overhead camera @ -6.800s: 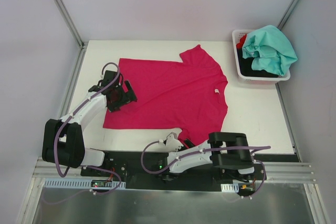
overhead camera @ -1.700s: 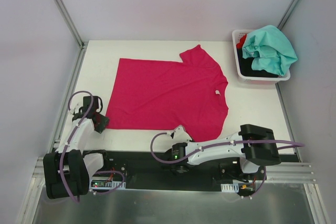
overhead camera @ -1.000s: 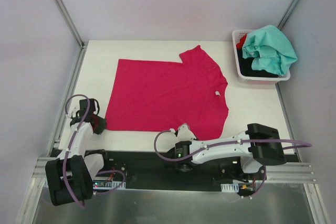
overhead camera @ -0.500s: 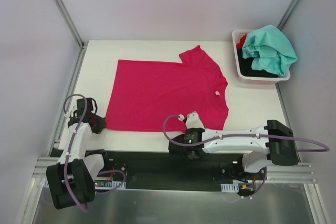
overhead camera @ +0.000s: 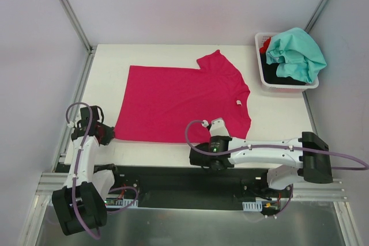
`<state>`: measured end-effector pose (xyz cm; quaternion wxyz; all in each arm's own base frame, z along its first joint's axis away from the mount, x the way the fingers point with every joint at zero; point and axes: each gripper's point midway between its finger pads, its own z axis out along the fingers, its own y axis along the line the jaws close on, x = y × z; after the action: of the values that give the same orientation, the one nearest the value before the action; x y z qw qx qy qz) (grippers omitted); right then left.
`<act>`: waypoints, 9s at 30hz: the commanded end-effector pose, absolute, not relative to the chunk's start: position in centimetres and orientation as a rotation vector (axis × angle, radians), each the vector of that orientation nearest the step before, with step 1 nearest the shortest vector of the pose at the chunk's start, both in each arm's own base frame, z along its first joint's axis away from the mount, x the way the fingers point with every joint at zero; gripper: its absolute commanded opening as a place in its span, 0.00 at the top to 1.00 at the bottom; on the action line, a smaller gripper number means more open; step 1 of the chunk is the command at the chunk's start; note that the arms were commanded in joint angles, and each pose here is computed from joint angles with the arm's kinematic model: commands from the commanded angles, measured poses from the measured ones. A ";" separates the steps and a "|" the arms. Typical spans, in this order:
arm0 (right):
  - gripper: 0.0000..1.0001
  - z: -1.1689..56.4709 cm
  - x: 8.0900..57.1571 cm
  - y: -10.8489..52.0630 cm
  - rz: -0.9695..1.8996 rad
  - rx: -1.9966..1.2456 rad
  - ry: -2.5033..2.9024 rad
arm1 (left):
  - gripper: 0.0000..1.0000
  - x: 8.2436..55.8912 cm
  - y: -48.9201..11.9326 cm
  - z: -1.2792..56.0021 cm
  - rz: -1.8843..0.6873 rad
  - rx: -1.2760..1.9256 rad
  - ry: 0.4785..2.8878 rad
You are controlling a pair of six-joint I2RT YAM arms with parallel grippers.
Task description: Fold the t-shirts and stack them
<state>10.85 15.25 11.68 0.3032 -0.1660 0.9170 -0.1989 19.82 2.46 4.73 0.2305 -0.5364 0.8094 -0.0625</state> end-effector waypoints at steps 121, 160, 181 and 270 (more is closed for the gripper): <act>0.99 13.1 33.5 12.2 -0.747 -0.369 2.572 | 1.00 39.1 -0.6 10.9 -0.331 -1.250 2.369; 0.29 12.1 41.9 12.6 -0.721 -0.368 2.434 | 0.36 41.8 -1.2 8.6 -0.337 -1.229 2.418; 0.32 16.0 25.9 16.4 0.279 -0.045 2.547 | 0.01 32.5 -11.8 7.4 -0.289 -0.737 2.686; 0.38 13.9 19.6 16.3 0.432 -0.150 2.692 | 0.43 29.7 1.4 1.5 -0.116 -1.309 2.499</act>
<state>19.88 15.91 13.80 0.2123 -0.0501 0.9648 0.1466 33.24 1.20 2.40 0.2085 -0.4708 0.8534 -0.0810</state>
